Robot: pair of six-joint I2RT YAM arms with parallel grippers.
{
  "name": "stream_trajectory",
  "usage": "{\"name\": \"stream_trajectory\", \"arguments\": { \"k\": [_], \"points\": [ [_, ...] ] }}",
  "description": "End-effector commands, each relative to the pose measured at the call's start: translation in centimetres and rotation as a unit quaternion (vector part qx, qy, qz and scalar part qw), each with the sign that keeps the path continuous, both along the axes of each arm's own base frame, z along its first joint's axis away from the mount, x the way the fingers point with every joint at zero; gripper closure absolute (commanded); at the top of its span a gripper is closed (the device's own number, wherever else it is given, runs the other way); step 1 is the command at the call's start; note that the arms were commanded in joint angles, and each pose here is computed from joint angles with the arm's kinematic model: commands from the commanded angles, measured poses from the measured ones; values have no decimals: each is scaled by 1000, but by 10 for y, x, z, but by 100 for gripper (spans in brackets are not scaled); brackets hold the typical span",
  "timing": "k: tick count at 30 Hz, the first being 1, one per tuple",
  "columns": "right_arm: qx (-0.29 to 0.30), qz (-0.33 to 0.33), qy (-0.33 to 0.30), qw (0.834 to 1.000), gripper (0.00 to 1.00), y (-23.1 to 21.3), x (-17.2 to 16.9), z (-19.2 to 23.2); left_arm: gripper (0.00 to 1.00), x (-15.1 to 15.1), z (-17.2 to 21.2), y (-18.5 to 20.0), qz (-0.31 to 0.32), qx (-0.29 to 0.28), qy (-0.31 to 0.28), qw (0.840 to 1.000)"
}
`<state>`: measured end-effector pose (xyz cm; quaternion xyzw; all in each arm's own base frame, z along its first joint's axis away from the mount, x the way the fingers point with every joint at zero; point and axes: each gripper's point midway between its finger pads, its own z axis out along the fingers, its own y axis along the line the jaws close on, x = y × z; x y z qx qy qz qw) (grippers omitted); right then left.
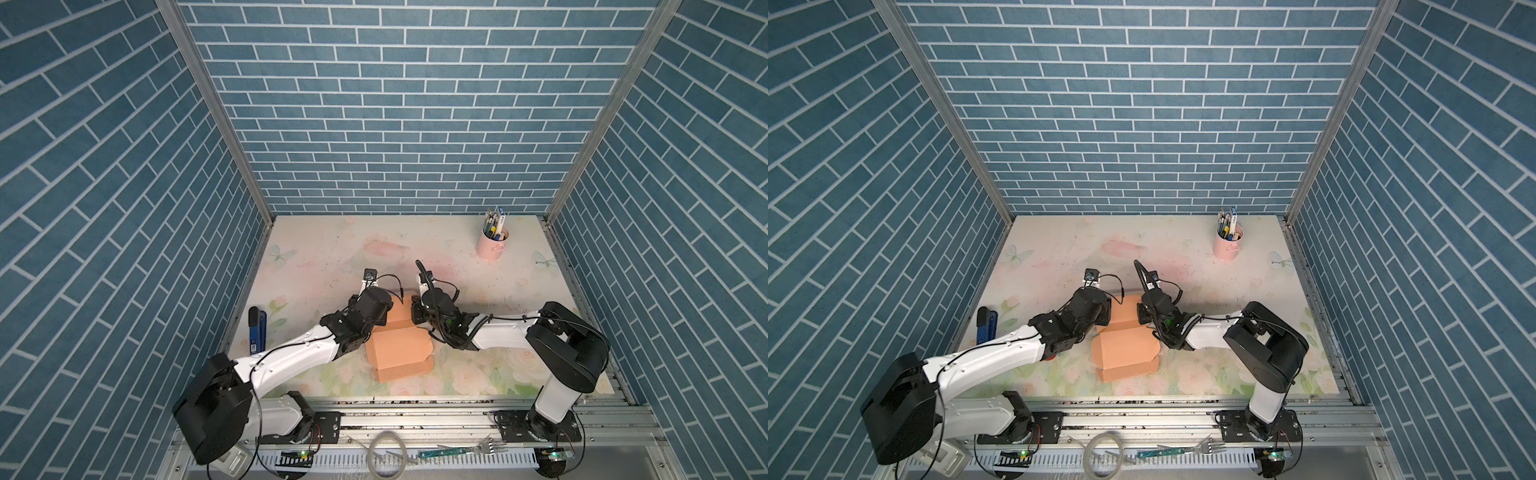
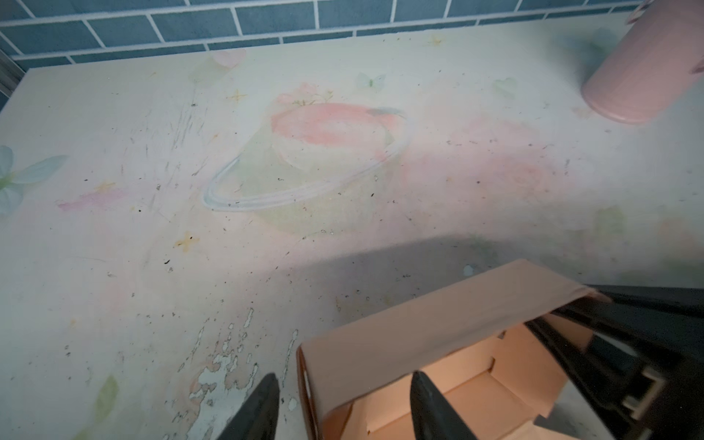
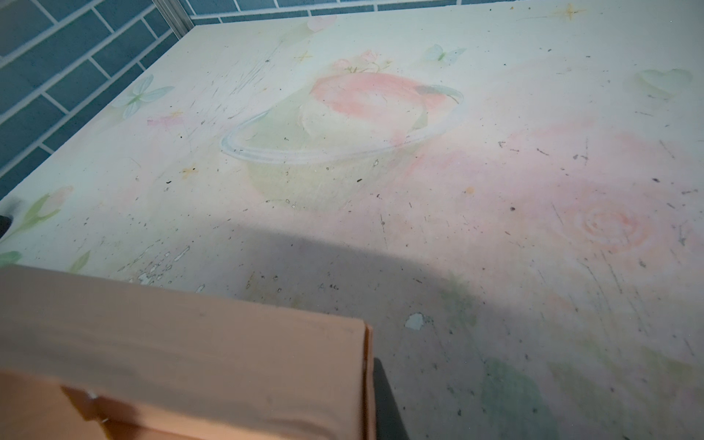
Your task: Fold the paper box
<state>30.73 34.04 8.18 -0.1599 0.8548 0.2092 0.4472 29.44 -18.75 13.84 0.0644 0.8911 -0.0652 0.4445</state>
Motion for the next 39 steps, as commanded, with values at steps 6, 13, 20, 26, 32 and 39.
{"name": "stream_trajectory", "arguments": {
  "k": [6, 13, 20, 26, 32, 39],
  "points": [
    [7, 5, 3, 1000, 100, 7, -1, 1, 47, -31, -17, -6, -80, -37, 46, 995],
    [8, 5, 3, 1000, 100, 4, -3, 1, 56, -33, -30, 4, -69, -32, 62, 995],
    [11, 6, 1, 1000, 100, 3, -4, 3, 59, -23, -39, 19, -37, -29, 64, 997],
    [13, 8, 0, 1000, 100, 4, -4, 4, 61, -12, -38, 22, -26, -37, 53, 998],
    [12, 8, 0, 1000, 100, 4, -4, 3, 70, -4, -41, 16, -33, -31, 57, 997],
    [10, 8, -3, 1000, 100, 4, -4, 3, 78, 2, -43, 19, -23, -19, 53, 998]
  ]
}}
